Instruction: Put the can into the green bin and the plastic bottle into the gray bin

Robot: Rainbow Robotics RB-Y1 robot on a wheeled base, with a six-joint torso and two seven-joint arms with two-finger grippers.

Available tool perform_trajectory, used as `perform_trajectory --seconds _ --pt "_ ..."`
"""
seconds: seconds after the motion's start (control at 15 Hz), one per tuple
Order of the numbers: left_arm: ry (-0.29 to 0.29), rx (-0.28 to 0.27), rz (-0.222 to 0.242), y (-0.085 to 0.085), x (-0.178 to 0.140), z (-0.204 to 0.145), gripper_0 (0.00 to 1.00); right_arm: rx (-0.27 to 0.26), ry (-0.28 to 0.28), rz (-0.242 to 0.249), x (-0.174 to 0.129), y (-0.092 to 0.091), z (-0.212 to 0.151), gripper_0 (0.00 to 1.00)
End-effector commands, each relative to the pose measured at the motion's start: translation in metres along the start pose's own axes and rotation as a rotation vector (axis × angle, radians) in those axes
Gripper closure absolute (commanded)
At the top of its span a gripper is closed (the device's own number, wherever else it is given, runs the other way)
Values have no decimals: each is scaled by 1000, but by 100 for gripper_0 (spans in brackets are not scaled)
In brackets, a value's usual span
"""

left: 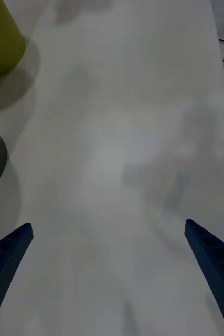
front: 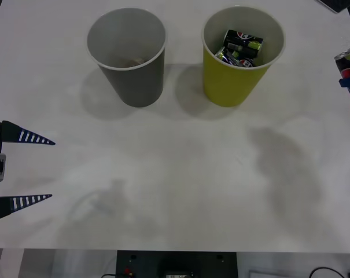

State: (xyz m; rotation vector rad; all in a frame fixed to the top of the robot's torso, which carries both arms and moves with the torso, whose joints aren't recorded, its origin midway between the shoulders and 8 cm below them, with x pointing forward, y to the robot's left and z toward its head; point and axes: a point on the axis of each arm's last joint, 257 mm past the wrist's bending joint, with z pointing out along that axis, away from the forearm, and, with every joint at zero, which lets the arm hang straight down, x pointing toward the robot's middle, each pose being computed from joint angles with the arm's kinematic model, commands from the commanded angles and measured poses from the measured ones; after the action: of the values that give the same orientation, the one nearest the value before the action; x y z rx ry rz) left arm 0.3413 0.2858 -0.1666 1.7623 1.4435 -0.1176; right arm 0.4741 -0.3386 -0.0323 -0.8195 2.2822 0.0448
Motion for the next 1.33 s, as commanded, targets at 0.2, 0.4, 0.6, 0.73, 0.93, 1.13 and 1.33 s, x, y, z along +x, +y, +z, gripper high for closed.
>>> perform_trajectory --seconds 0.2,0.4,0.6,0.73,0.93,1.13,1.33 --pt "0 0 0 0 0 0 0 -20 46 -12 -55 -10 7 100" --pt "0 0 0 0 0 0 0 -35 61 10 -97 -11 24 100" --pt "0 0 0 0 0 0 0 -11 78 23 -135 -11 43 100" --pt "0 0 0 0 0 0 0 5 72 28 -163 -3 61 100" --pt "0 0 0 0 0 0 0 30 47 9 -192 10 83 100" --pt "0 0 0 0 0 0 0 58 32 -19 -208 20 97 100" --pt "0 0 0 0 0 0 0 75 -3 -42 -223 27 103 95"
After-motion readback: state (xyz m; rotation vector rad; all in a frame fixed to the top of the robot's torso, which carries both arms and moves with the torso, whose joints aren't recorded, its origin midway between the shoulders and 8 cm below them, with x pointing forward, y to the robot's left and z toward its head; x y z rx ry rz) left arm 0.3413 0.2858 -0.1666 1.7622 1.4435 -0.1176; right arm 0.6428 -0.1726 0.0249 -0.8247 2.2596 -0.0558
